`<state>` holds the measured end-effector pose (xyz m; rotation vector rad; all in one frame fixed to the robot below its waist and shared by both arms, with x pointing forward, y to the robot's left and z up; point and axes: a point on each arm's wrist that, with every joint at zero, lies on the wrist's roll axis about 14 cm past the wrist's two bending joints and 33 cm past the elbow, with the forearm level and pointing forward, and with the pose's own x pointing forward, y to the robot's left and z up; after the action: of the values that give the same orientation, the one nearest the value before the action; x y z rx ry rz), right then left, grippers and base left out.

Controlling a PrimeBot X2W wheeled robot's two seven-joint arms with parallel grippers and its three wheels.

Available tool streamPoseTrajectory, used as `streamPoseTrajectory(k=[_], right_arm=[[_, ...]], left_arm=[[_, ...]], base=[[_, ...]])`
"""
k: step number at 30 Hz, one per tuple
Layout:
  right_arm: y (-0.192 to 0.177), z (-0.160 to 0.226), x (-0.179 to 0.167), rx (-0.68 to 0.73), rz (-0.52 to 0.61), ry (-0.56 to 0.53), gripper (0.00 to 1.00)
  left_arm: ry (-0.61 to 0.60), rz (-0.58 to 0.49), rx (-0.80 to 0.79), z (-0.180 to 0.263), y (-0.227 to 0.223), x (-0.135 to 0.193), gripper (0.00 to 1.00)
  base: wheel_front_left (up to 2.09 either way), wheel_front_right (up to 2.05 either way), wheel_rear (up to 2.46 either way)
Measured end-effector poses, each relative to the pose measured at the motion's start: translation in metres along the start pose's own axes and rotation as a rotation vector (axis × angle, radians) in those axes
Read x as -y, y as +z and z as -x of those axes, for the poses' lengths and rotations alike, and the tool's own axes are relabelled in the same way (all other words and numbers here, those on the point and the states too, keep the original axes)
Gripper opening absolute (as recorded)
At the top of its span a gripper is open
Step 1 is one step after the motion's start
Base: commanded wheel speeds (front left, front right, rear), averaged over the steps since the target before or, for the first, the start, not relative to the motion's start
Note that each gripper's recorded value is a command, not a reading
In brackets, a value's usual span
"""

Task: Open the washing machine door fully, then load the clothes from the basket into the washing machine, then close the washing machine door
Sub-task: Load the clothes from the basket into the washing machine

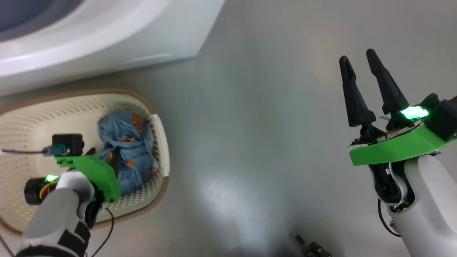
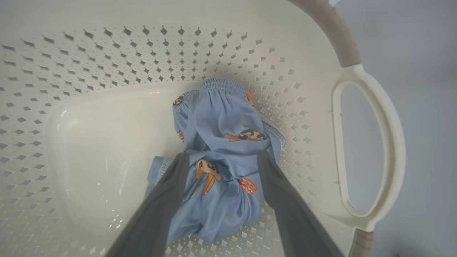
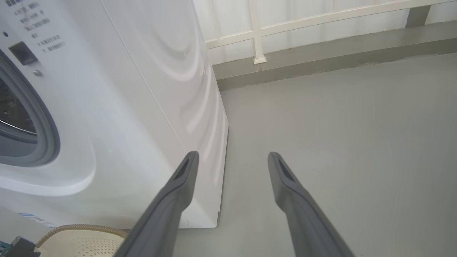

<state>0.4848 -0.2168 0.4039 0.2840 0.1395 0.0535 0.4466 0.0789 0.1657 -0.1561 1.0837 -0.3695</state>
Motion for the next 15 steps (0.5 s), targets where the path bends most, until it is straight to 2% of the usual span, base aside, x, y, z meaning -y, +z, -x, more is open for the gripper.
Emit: streamPoseTrajectory(k=[7,15], right_arm=[[-0.024,-0.002,0.014,-0.050,-0.003,-0.043,1.00],[-0.038,-0.007,0.023,-0.074,-0.001,-0.071,1.00]], left_arm=[[-0.064,0.049,-0.118,-0.030,-0.026,0.016,1.00],[-0.062,0.084,-0.207,-0.057,-0.039,0.005,1.00]], base=[[0.00,0.00,0.00],[0.00,0.00,0.00]])
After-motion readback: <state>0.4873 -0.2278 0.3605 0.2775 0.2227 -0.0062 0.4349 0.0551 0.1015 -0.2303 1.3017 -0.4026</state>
